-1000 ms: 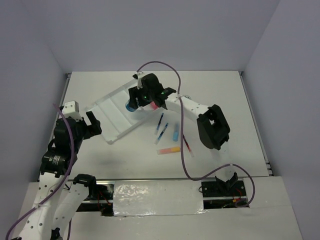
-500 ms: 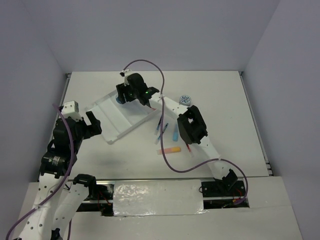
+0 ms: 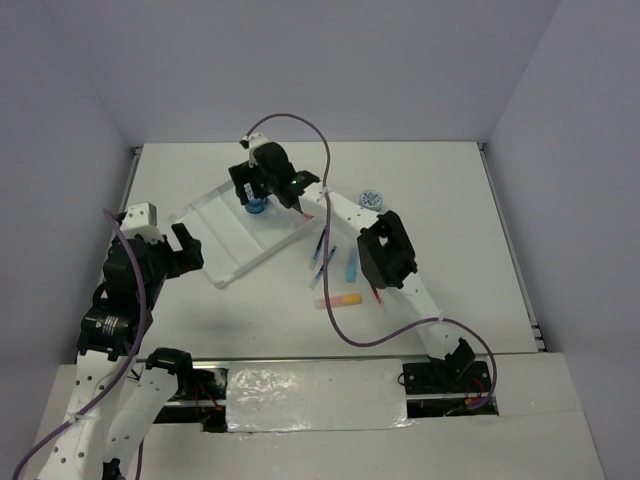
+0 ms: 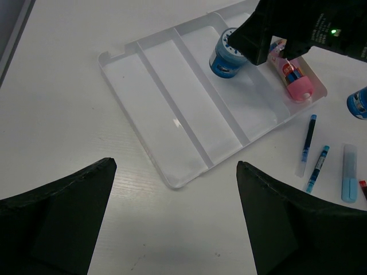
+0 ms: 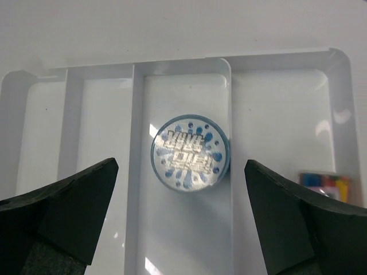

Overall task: Sort the stationery into containers
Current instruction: Place the stationery in the storage box, then pick up the stationery from the center of the board.

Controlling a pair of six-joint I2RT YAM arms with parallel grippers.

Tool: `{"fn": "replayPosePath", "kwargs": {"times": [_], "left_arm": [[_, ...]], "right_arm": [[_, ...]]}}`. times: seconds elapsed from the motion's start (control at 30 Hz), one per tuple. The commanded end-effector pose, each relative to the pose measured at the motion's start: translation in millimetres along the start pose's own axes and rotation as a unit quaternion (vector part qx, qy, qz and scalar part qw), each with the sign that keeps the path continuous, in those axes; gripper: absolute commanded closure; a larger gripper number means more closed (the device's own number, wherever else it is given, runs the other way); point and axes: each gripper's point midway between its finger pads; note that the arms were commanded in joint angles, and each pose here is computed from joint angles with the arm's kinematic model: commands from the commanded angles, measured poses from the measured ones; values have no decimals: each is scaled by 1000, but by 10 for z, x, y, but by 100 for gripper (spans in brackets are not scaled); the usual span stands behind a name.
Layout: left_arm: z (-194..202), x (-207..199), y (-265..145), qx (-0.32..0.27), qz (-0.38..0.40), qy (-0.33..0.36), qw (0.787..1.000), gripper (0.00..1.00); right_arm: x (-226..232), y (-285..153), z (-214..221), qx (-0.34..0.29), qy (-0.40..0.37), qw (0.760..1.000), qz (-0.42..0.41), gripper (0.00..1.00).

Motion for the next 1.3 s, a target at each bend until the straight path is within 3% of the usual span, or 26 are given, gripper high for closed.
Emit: {"fn": "replayPosePath", "kwargs": {"times": [0.0,0.07,0.1,0.23,0.33,0.43,0.6,0.77,1.07,1.13,1.27], "left_arm": [[-91,-22,21,-18,7,3,1000,1],[-92,-14,22,-17,5,2,1000,1],[-88,-9,21,-17,3,2,1000,1],[-92,-19,21,-18,6,2,1000,1],[-82,-21,34,-14,6,2,1000,1],[-71,-17,43,-11,4,3,1000,1],[-59,-6,56,-6,0,3,1000,1],[-36,6,71,-1,-4,4,1000,1],[-39,-1,71,-2,-2,4,1000,1],[-32,-7,73,-1,0,5,1000,1],[-32,-10,72,-1,1,5,1000,1]], "right_arm": [[425,-922,-1215,-122,0,992,-19,0],[140,-1172,-1332,-135,15,990,47,0],[-176,-1442,-1430,-145,37,981,123,0],[-1547,-1949,-1161,-85,108,942,306,0],[-2164,-2197,-795,-43,137,926,349,0],[-2429,-2219,-563,-12,151,933,327,0],[-2608,-2111,-153,57,155,933,319,0],[-2542,-1977,50,64,166,943,280,0],[-2693,-1850,536,108,190,927,304,6],[-2714,-1842,567,109,189,926,307,11],[-2754,-1839,530,113,181,924,318,10]]}}
Point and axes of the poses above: each gripper's point midway between its finger pads, its own y axis out along the fingers, its own x axis along the line the jaws close on, z = x × y, and after that the axes turned 15 degrees about y, right-handed
